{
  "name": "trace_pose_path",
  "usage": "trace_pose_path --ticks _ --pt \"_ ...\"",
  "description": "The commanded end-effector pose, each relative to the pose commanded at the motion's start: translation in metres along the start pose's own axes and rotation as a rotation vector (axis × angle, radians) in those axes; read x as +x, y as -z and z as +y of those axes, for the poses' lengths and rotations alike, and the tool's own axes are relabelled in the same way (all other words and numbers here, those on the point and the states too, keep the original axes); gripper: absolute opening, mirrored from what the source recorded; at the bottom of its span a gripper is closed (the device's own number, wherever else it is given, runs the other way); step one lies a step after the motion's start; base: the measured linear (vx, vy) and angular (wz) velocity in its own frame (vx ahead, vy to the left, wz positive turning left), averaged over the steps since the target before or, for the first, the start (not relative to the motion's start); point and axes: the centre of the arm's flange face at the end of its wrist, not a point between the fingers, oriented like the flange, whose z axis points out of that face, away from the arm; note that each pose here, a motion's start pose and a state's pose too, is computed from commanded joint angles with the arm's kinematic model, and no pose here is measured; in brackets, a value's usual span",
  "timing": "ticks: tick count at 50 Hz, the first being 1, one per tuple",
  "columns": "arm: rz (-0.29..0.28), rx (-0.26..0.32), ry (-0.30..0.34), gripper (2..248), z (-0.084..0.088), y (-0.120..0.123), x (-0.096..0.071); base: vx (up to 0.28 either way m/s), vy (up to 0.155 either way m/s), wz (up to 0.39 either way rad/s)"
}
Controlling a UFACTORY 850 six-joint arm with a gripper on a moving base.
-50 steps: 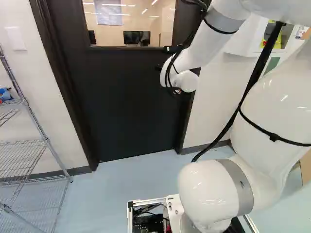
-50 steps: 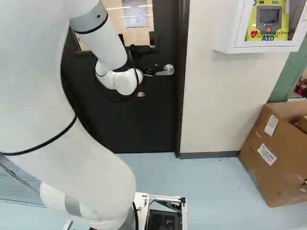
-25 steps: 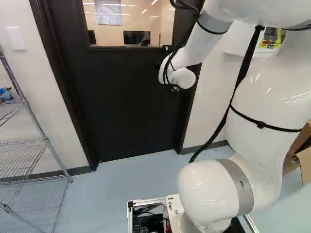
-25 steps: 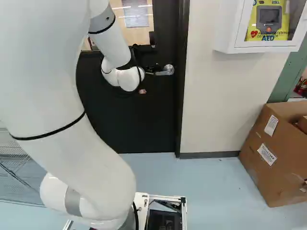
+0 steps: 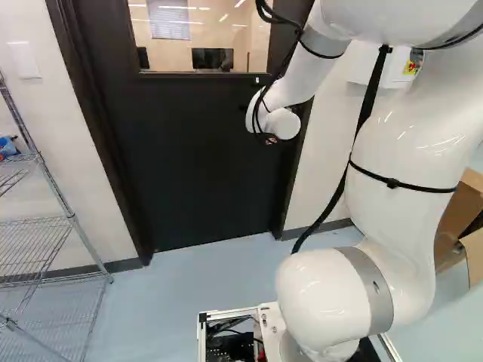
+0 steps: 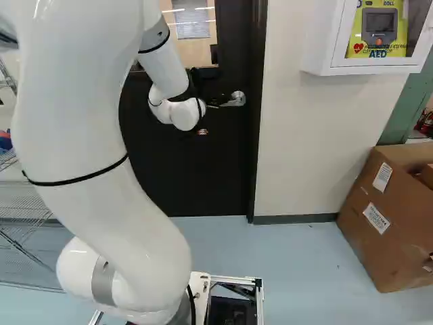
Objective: Open the door and move inside
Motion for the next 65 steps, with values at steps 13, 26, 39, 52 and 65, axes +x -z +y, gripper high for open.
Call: trace_pose_path --ticks 13,26,39,52,65 --pt "-0.028 0.000 0.000 247 0.000 -0.001 -0.014 0.000 0.000 0.000" --pt "-0.056 0.000 0.000 247 0.000 -0.003 -0.028 0.000 0.000 0.000" --pt "-0.084 -0.003 0.000 247 0.002 -0.005 -0.042 0.000 0.000 0.000" --pt "-0.111 -0.009 -0.001 247 0.004 -0.007 -0.056 0.000 0.000 0.000" --pt "-0.137 -0.015 -0.002 247 0.008 -0.012 -0.070 0.000 0.000 0.000"
